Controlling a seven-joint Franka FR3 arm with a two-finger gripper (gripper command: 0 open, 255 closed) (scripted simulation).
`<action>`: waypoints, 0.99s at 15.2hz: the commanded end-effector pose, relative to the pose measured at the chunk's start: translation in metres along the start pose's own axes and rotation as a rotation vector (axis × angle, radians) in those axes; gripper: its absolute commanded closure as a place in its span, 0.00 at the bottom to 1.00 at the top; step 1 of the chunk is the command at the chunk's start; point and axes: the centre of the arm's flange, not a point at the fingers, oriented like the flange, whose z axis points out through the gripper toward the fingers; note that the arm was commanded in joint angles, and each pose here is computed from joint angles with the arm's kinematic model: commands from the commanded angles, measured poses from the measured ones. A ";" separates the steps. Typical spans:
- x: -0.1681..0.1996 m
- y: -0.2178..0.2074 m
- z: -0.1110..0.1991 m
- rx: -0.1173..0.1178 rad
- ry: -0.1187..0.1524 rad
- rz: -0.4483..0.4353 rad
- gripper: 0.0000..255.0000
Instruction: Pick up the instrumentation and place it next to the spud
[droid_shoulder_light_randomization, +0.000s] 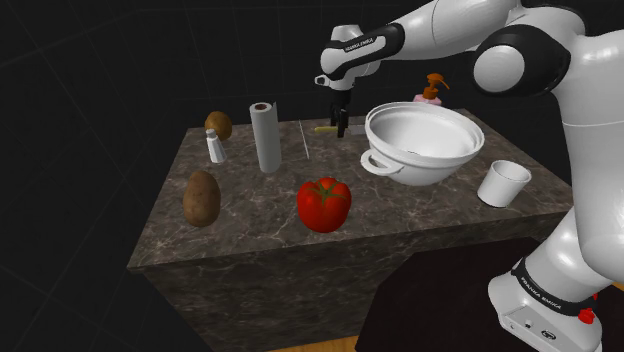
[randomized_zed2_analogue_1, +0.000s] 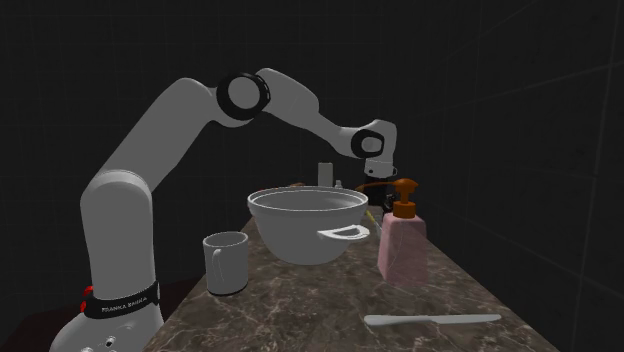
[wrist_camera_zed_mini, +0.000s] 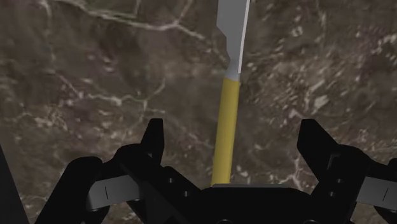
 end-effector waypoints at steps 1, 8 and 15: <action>0.000 0.000 0.000 0.000 0.000 0.000 0.00; 0.000 0.000 0.000 0.000 0.000 0.000 1.00; 0.000 0.000 -0.005 0.000 0.000 0.000 1.00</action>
